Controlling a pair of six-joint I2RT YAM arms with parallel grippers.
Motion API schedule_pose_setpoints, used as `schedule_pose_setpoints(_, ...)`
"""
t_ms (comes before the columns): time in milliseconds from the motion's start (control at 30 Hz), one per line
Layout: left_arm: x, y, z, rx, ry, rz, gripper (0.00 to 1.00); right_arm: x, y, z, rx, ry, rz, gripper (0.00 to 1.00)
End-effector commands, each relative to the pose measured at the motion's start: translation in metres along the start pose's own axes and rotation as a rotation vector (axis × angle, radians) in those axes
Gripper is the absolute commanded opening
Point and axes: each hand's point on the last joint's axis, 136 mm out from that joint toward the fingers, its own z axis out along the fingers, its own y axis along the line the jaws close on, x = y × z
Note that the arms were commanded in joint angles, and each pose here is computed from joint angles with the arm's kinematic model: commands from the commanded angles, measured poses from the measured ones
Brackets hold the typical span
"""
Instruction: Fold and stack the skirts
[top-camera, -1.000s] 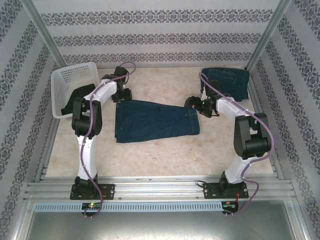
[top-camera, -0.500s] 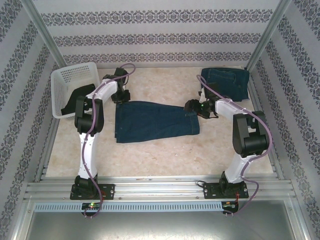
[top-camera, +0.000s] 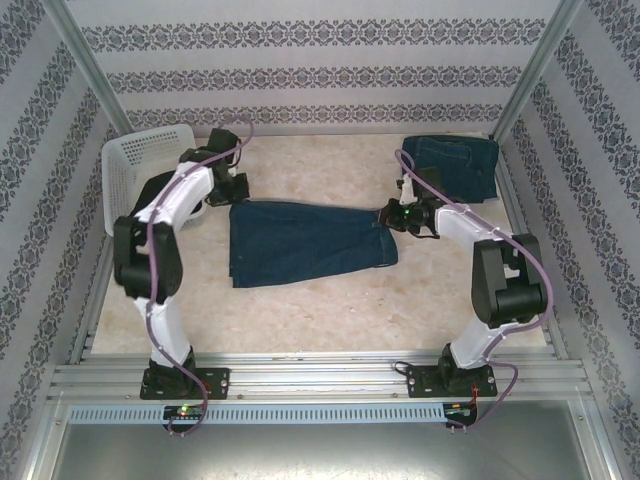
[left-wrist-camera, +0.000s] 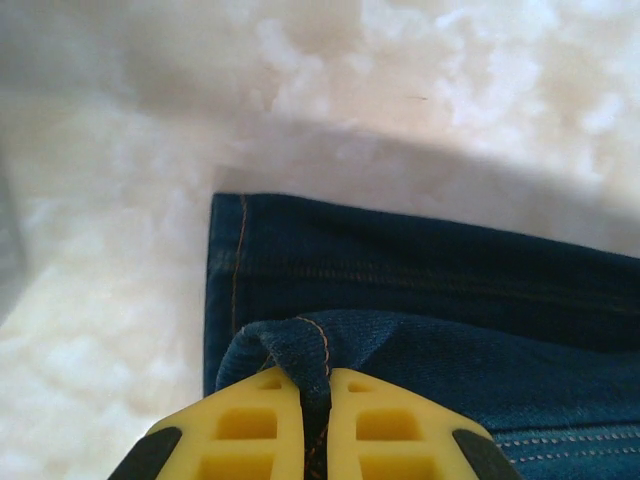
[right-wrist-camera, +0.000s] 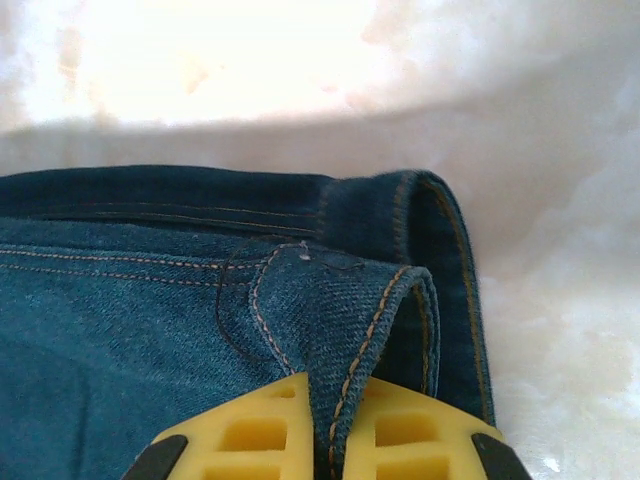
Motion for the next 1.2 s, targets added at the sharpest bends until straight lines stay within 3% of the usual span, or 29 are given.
schedule_pose_setpoints(0, 0.027, 0.019, -0.017, -0.032, 0.037, -0.078, 0.00, -0.003, 0.016, -0.007, -0.068, -0.014, -0.066, 0.00)
schedule_pose_setpoints(200, 0.034, 0.033, -0.011, -0.082, 0.043, -0.099, 0.00, -0.013, 0.017, 0.007, -0.071, 0.016, -0.068, 0.00)
schedule_pose_setpoints(533, -0.023, 0.034, 0.053, -0.138, 0.025, -0.058, 0.04, -0.023, -0.004, 0.036, 0.048, 0.038, -0.003, 0.04)
schedule_pose_setpoints(600, -0.028, 0.032, 0.064, -0.139, 0.035, -0.051, 0.13, -0.025, -0.008, 0.036, 0.075, 0.035, 0.011, 0.16)
schedule_pose_setpoints(633, -0.029, 0.031, 0.065, -0.141, 0.041, -0.052, 0.25, -0.026, -0.008, 0.034, 0.088, 0.030, 0.016, 0.26)
schedule_pose_setpoints(700, -0.029, 0.025, 0.057, -0.112, 0.048, -0.049, 0.65, -0.028, -0.013, 0.020, 0.164, -0.002, 0.027, 0.44)
schedule_pose_setpoints(800, -0.029, 0.010, 0.022, -0.042, -0.013, -0.055, 0.98, -0.027, -0.014, -0.009, 0.266, -0.058, 0.039, 0.93)
schedule_pose_setpoints(833, -0.028, 0.007, 0.011, -0.028, -0.034, -0.069, 1.00, -0.023, -0.012, -0.016, 0.277, -0.068, 0.046, 0.98)
schedule_pose_setpoints(967, 0.002, -0.024, -0.022, 0.121, -0.071, -0.130, 1.00, 0.005, 0.014, -0.034, 0.244, -0.036, 0.107, 0.98)
schedule_pose_setpoints(1167, 0.068, -0.094, -0.013, 0.448, 0.069, -0.242, 1.00, 0.039, 0.101, 0.001, -0.174, 0.125, 0.193, 0.96)
